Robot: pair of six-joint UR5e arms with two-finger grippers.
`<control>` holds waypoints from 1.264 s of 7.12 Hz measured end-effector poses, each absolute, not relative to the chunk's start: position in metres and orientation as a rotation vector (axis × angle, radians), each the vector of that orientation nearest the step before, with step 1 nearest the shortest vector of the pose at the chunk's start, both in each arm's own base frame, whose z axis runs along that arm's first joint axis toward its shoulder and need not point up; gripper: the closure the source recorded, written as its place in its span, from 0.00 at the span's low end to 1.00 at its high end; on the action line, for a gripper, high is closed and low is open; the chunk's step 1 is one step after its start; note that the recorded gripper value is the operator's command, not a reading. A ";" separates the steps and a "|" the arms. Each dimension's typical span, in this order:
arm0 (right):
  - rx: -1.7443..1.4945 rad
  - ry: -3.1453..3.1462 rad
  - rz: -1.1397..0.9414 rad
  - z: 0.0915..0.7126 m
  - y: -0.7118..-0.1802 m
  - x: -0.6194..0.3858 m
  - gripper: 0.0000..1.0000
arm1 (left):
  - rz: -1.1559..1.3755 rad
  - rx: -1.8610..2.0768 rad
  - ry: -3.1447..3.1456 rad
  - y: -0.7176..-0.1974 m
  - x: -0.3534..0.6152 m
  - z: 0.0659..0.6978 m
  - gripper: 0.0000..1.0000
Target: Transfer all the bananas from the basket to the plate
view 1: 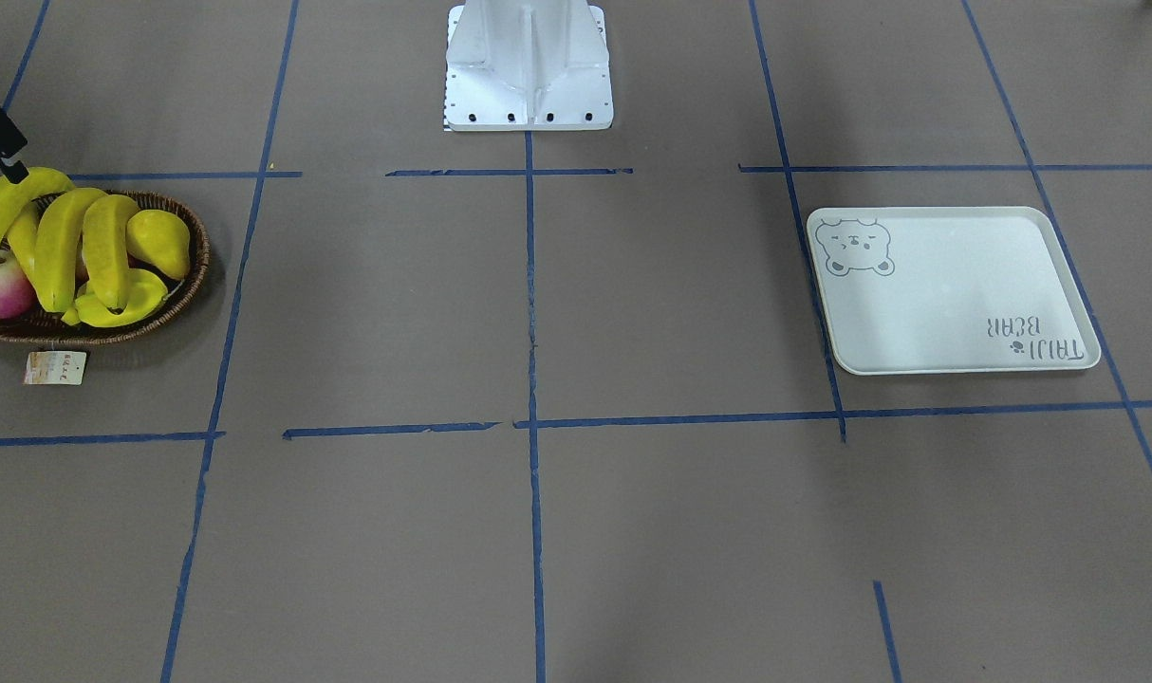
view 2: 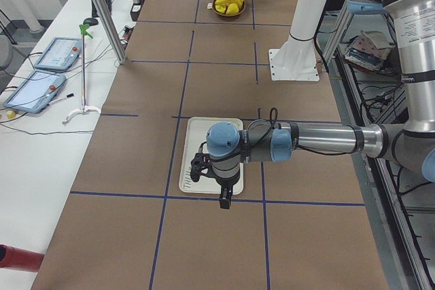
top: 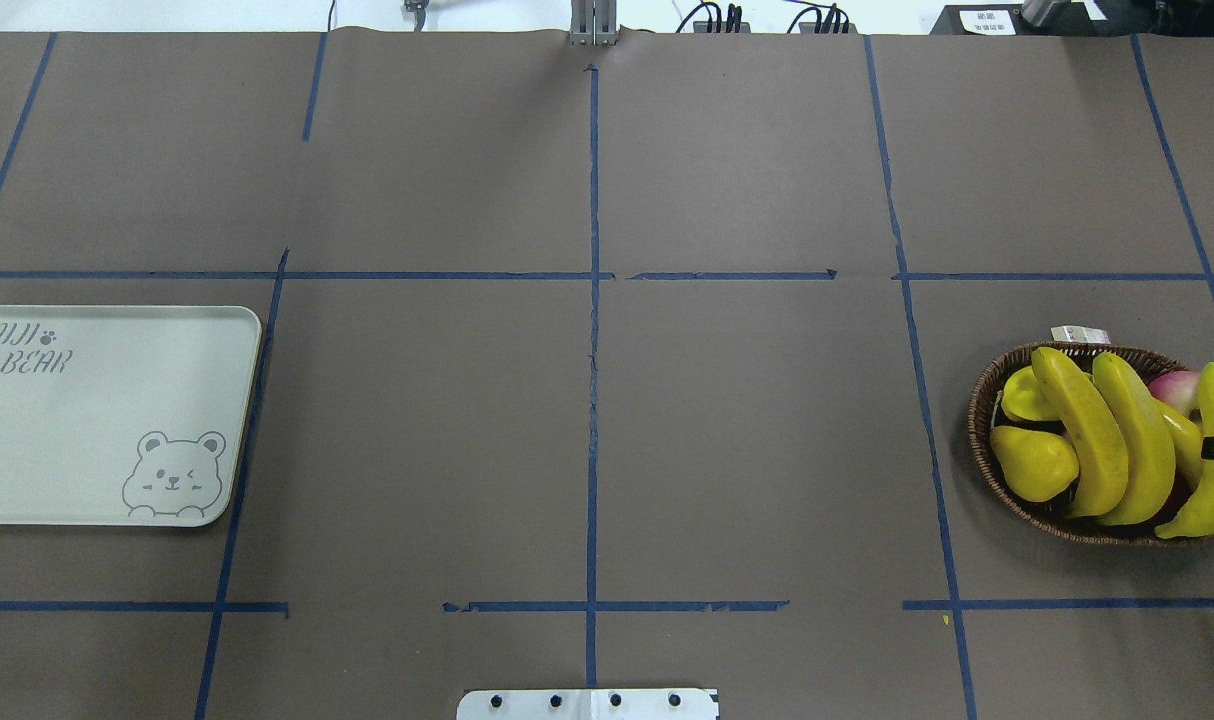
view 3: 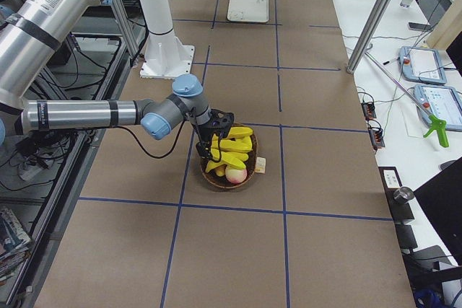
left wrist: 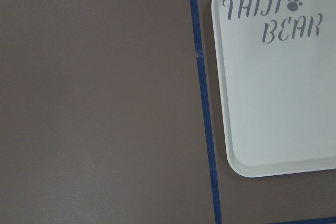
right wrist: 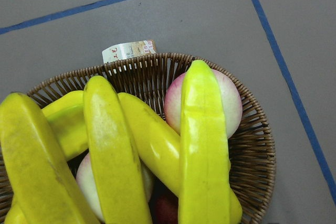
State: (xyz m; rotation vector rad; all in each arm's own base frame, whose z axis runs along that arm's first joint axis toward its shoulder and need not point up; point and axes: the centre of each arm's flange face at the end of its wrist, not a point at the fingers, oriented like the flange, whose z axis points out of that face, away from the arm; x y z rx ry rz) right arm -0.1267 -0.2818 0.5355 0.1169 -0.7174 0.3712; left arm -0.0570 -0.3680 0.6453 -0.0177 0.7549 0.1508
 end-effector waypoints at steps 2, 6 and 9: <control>0.128 -0.657 0.378 0.548 -0.269 -0.150 0.08 | 0.149 -0.022 0.755 -0.368 -0.057 0.648 0.00; 0.115 -0.614 0.359 0.564 -0.258 -0.156 0.38 | 0.149 -0.023 0.755 -0.368 -0.057 0.649 0.00; 0.106 -0.619 0.350 0.564 -0.257 -0.159 0.84 | 0.149 -0.023 0.755 -0.368 -0.057 0.649 0.00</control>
